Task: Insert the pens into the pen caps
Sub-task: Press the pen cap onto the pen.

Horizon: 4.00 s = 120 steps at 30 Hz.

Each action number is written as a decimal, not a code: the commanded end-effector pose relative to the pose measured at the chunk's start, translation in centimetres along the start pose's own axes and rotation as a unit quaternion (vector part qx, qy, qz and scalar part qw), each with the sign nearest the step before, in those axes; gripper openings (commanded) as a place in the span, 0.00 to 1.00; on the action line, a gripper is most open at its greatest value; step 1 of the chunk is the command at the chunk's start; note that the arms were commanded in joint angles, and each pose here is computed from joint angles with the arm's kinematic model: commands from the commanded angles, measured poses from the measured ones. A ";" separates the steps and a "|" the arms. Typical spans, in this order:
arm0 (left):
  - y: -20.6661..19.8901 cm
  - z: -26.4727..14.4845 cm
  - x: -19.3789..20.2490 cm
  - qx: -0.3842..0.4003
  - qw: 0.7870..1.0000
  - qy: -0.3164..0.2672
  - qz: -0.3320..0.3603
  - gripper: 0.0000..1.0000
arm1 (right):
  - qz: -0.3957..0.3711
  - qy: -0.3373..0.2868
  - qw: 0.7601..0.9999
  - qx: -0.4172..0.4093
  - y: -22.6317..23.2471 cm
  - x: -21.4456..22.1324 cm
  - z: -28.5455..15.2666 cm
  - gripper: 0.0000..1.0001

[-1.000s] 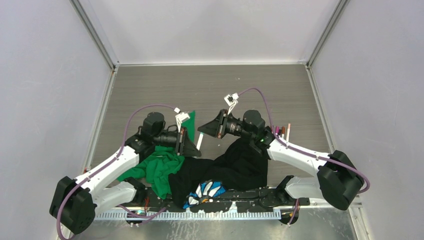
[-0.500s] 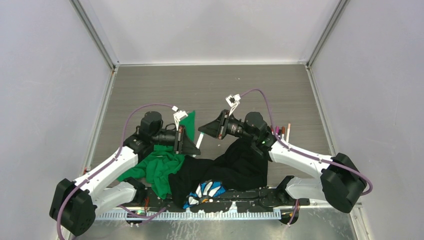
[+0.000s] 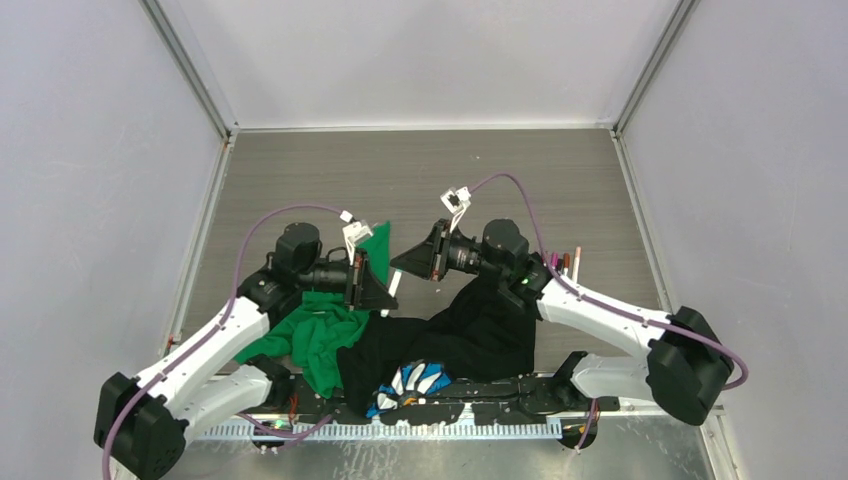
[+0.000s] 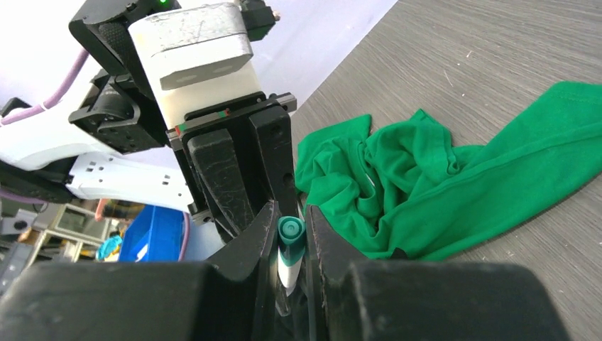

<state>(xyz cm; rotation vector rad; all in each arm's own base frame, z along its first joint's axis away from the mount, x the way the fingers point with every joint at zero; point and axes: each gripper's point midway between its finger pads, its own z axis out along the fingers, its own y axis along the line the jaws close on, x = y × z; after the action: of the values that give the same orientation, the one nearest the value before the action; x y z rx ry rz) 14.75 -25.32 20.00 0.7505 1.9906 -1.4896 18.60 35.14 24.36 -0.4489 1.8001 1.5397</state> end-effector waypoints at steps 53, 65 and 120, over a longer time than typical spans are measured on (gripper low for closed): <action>-4.8 -1.3 -7.8 -0.026 0.964 -0.103 0.242 0.00 | -0.139 0.036 0.988 -0.057 7.2 -8.7 -3.2 0.64; -4.8 -1.1 -7.7 -0.024 0.965 -0.102 0.242 0.00 | -0.128 0.055 0.989 -0.052 6.1 -7.6 -2.6 0.43; -5.1 0.8 -8.5 0.016 0.983 -0.100 0.152 0.00 | -0.142 0.089 0.982 -0.092 7.0 -5.8 -2.6 0.64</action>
<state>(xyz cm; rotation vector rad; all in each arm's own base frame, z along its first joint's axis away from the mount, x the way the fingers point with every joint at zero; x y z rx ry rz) 16.38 -28.46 27.26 0.8477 1.7100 -1.4112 17.88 33.27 30.29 -0.8765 1.7637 1.5064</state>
